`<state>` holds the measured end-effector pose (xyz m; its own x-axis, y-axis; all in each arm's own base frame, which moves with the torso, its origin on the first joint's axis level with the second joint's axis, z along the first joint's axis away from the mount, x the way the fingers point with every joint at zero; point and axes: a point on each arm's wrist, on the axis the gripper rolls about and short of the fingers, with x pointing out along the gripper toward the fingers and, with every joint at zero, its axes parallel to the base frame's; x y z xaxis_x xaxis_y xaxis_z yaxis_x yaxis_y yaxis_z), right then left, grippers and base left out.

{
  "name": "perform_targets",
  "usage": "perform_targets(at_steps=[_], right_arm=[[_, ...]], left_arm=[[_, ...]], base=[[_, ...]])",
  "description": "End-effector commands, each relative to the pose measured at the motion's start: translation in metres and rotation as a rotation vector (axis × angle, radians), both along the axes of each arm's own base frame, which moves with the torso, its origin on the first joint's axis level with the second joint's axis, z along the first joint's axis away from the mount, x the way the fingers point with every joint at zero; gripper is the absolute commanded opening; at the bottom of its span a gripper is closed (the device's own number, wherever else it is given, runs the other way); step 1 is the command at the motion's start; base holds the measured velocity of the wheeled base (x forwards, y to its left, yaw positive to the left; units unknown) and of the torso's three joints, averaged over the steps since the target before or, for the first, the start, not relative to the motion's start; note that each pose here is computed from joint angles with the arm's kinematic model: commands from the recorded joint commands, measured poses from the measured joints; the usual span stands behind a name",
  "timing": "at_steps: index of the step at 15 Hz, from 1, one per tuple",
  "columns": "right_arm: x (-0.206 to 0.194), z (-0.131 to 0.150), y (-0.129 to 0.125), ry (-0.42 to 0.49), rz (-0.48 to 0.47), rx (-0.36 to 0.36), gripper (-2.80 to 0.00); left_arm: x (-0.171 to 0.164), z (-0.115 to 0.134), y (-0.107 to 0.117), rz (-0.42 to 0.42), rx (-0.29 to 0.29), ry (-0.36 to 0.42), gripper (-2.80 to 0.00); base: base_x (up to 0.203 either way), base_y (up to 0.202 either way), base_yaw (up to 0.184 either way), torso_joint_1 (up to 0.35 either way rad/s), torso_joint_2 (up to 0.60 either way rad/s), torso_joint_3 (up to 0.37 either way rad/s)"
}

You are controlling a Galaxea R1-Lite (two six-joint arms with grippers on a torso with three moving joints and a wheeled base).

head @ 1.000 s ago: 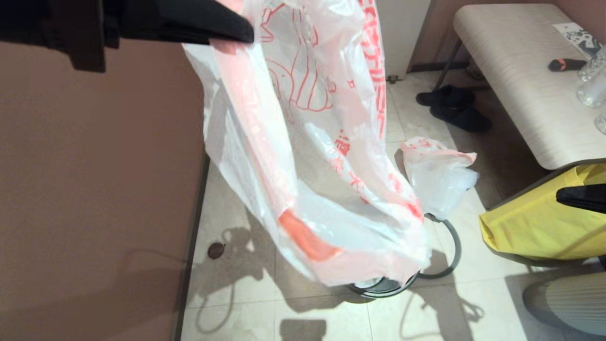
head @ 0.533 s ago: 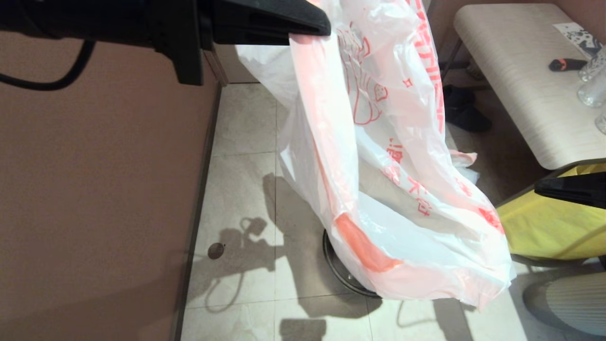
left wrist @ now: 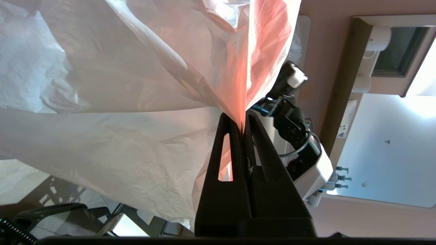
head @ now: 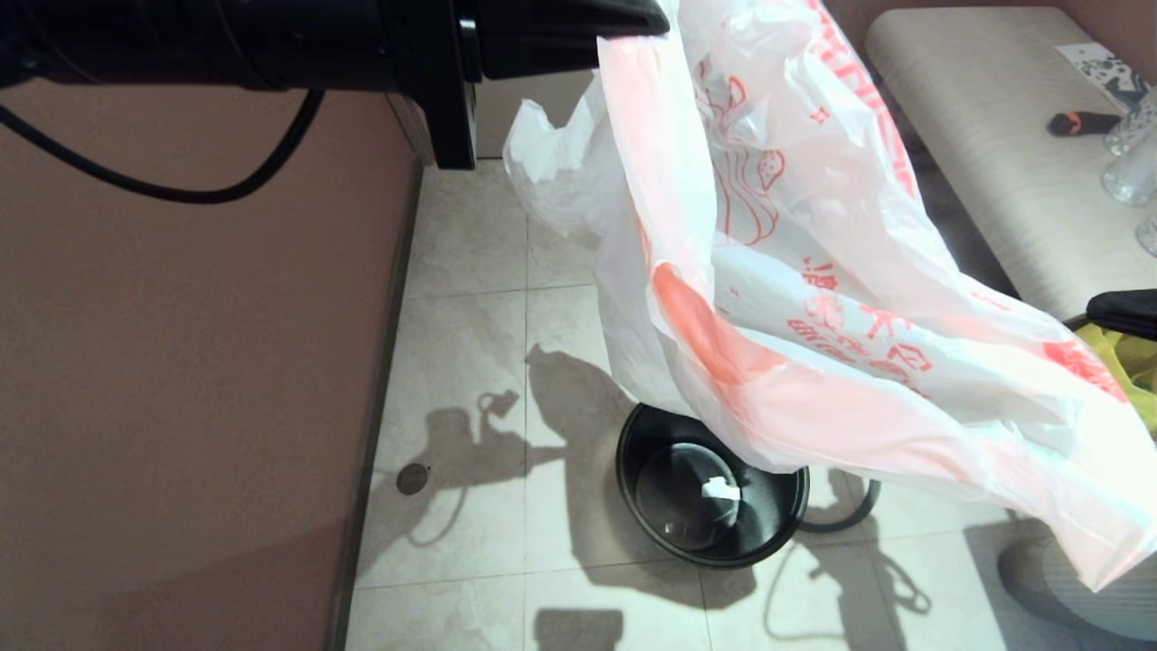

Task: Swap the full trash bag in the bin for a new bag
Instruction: Put the new garbage bag on the trash can

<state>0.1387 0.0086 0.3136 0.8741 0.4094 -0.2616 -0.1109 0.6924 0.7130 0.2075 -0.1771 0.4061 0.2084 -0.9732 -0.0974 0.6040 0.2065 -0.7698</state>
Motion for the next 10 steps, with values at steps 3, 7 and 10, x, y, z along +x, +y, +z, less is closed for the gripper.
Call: perform_targets(at_steps=[3, 7, 10], right_arm=[[-0.016, 0.01, -0.003, -0.061, -0.029, 0.002, -2.8], [-0.025, 0.016, -0.008, -0.101, -0.071, 0.004, -2.8], [-0.034, 0.028, -0.007, -0.198, -0.081, 0.062, -2.8]], left_arm=[[0.03, -0.028, -0.018, -0.002, 0.055, 0.084, -2.8], [0.061, -0.065, -0.048, -0.022, 0.121, 0.165, -2.8], [0.073, -0.088, -0.081, -0.069, 0.128, 0.167, -2.8]], base=[[0.0, 0.0, 0.0, 0.0, 0.0, 0.0], [0.0, 0.0, 0.0, 0.0, 0.0, 0.0], [0.0, 0.0, 0.0, 0.0, 0.0, 0.0]])
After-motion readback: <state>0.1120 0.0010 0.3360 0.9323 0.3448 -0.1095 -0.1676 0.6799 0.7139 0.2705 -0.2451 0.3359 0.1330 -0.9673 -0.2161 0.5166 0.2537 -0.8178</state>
